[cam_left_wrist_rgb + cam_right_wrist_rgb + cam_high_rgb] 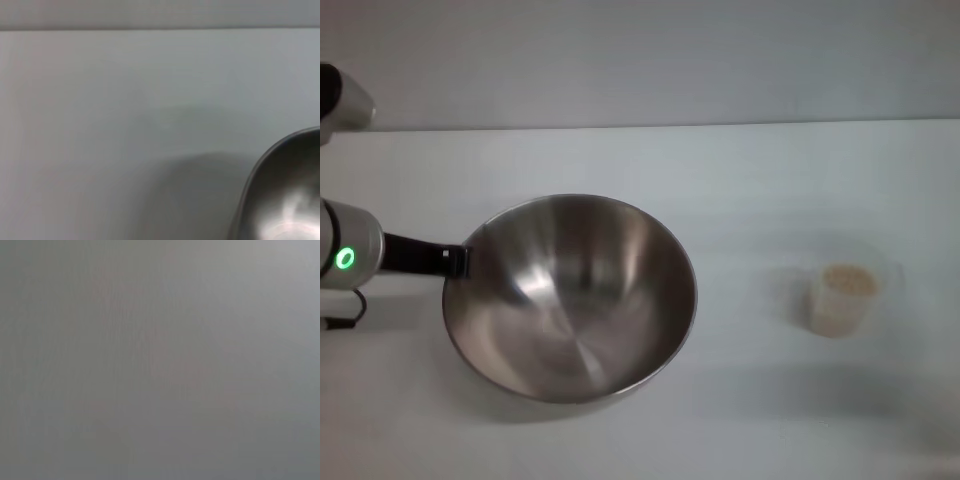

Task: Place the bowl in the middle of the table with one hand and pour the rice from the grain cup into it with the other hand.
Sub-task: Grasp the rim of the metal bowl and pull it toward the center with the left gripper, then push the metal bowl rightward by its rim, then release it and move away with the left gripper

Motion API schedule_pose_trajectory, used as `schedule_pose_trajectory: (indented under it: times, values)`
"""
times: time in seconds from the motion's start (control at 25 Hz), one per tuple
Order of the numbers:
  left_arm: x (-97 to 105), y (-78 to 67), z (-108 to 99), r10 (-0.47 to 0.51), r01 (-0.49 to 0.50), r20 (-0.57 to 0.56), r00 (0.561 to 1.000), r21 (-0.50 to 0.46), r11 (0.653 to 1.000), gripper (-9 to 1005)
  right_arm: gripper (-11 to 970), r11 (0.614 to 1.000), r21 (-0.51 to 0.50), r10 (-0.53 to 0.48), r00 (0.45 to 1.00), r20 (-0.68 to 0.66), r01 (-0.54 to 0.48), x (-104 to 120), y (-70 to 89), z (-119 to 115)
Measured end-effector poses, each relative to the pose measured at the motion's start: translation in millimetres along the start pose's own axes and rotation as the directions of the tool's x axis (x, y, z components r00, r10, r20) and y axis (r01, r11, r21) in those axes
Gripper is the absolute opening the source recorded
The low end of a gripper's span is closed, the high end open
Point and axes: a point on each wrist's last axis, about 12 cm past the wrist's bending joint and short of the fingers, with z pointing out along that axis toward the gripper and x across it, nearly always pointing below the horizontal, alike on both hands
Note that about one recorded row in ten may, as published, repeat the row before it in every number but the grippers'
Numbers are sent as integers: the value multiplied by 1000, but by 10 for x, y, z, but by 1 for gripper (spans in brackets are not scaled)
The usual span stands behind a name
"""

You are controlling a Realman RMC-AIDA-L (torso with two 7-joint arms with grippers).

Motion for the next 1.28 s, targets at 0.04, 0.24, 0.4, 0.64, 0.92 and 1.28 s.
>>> schedule_pose_trajectory:
  times: [0.04,0.24,0.4,0.64,0.92,1.28]
  values:
    - [-29,23,-21,-11,11,12,1000,18,1000,46,568,1000,0,0,1000,0,0,0,0,0]
    - [-115,96,-79,-53,49,47,997,86,995,45,568,1000,-1,1,1000,0,-1,-1,2,-1]
    - [-148,101,-95,-59,53,57,997,105,993,44,568,1000,-1,2,1000,2,-2,-3,3,0]
    - [-324,31,-164,-68,50,95,993,174,983,45,567,1000,-4,2,1000,11,-2,-13,8,0]
    - [-458,-147,-114,-49,26,88,995,245,969,46,567,1000,-7,4,1000,11,-4,-12,14,0]
    - [-583,-309,-2,-28,4,80,996,283,959,47,568,1000,-11,7,1000,12,-7,-13,24,5]
